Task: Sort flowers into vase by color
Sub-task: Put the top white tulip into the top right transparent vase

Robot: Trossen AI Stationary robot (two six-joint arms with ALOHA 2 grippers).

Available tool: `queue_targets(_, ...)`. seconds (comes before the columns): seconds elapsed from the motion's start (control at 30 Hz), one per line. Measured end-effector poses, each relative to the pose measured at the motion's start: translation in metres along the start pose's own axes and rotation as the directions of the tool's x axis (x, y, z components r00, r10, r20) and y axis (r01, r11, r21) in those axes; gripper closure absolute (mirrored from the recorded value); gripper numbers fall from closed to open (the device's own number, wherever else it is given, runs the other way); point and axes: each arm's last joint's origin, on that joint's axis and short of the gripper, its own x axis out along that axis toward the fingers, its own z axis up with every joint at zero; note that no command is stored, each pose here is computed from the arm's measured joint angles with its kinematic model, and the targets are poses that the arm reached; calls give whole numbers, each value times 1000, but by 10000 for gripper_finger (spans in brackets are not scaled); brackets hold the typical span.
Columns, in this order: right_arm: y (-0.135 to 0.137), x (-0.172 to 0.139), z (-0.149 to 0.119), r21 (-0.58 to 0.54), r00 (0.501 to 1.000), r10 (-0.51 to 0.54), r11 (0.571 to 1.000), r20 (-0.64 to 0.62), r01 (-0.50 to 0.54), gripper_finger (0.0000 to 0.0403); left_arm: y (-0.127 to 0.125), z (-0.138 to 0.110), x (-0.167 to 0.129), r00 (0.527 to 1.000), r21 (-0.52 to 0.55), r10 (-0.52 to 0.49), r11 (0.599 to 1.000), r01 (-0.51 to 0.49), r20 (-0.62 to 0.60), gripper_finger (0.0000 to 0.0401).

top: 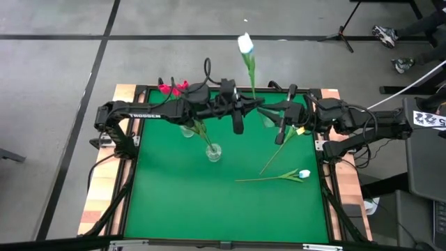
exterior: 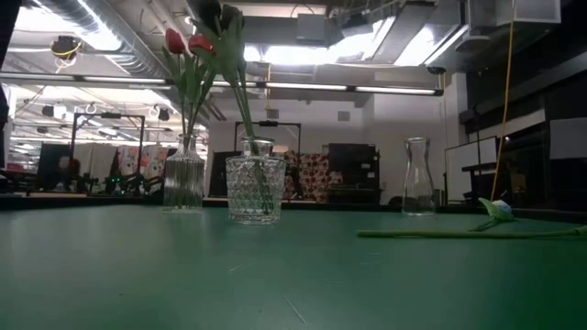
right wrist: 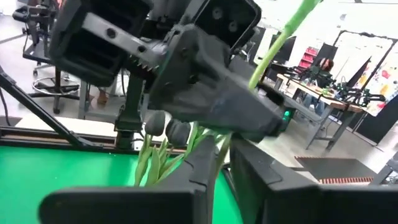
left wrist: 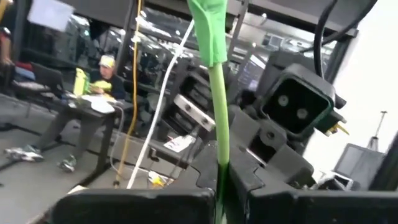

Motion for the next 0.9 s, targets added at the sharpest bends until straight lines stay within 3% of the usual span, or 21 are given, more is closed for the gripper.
queue_targets(0.3, -2, -8, -4, -23, 998, 24, 999, -57, -26, 321, 15, 19, 1, 995, 58, 80, 995, -83, 62, 400)
queue_targets(0.43, -9, -19, -15, -67, 967, -150, 988, -204, 139, 316, 18, 17, 1, 991, 92, 127, 987, -130, 39, 401)
queue_targets(0.5, -14, -26, -24, -114, 907, -294, 956, -303, 272, 316, 19, 16, 1, 989, 119, 141, 982, -144, 32, 401)
queue_targets(0.63, -21, -40, -49, -260, 707, -537, 843, -461, 471, 316, 18, 13, 1, 986, 146, 167, 975, -167, 12, 401)
queue_targets(0.8, -32, -47, -79, -250, 536, -569, 795, -623, 553, 316, 19, 11, 1, 984, 154, 180, 972, -177, -9, 401)
queue_targets(0.9, -36, -45, -96, -243, 473, -562, 780, -679, 577, 316, 22, 6, 6, 981, 161, 192, 969, -190, 2, 401)
